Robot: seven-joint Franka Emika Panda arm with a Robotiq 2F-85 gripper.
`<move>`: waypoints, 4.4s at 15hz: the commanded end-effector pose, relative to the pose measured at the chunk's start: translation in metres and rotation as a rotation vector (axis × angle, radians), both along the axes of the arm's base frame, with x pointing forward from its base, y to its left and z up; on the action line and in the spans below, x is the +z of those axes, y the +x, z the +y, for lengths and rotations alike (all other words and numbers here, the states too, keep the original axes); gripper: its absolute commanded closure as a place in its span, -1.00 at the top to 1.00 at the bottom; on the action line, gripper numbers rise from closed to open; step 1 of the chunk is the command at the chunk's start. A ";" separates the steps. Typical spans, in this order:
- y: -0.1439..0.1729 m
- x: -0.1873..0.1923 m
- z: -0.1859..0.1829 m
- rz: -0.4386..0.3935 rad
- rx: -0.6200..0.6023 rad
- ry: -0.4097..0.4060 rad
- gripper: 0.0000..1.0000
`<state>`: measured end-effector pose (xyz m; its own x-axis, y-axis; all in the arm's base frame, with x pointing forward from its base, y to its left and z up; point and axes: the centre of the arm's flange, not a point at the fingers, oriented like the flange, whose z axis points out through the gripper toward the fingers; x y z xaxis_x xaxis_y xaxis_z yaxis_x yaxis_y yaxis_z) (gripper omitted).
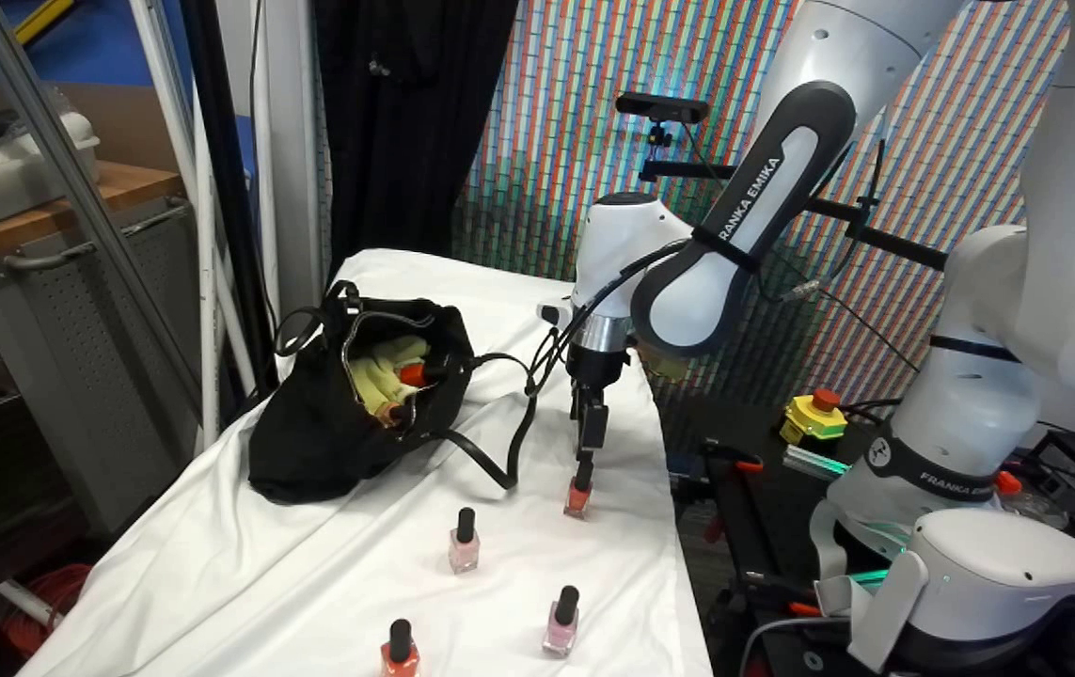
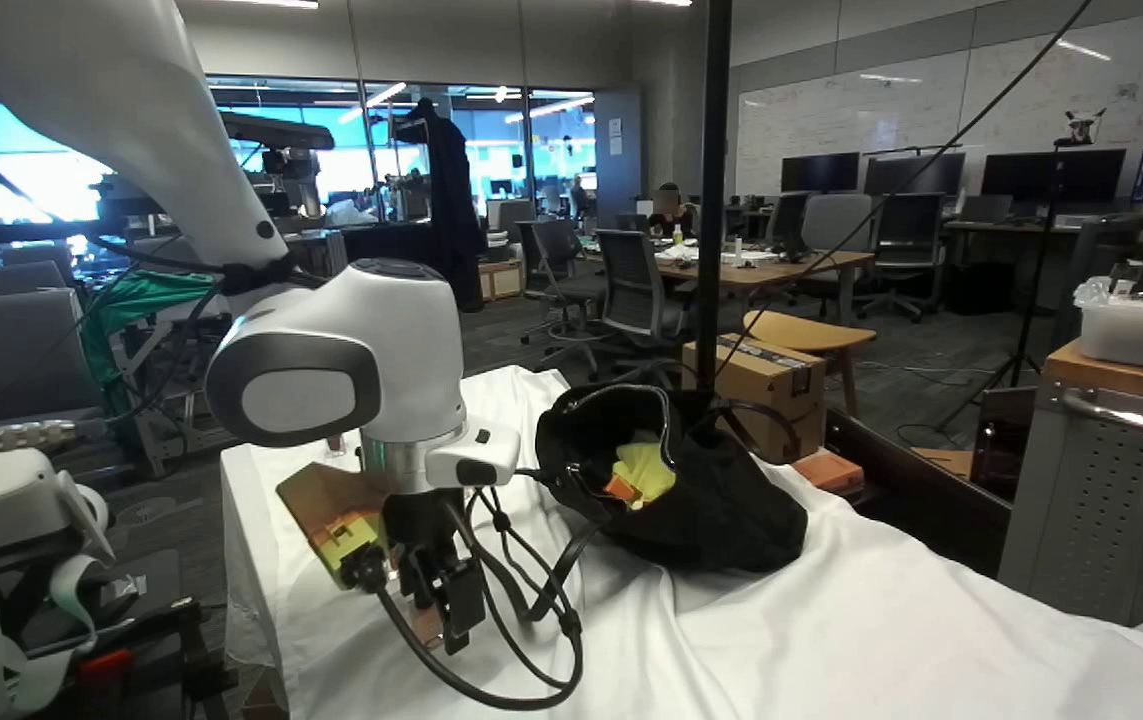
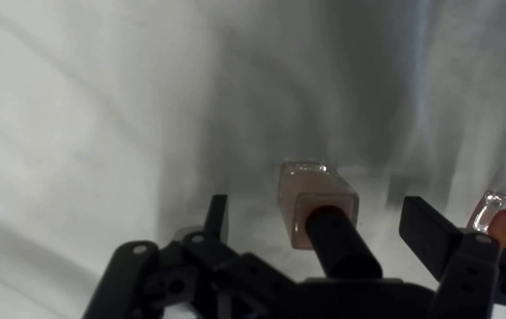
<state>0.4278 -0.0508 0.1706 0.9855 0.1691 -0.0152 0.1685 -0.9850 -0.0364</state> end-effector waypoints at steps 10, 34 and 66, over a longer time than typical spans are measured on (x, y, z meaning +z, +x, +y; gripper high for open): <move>-0.003 -0.004 0.002 0.028 0.076 -0.033 -0.51; 0.128 0.128 0.070 -0.320 -0.190 -0.240 -0.69; 0.202 0.100 0.078 -0.472 -0.502 -0.312 1.00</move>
<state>0.6384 0.0303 0.2622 0.8539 -0.2568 0.4526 -0.3793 -0.9026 0.2034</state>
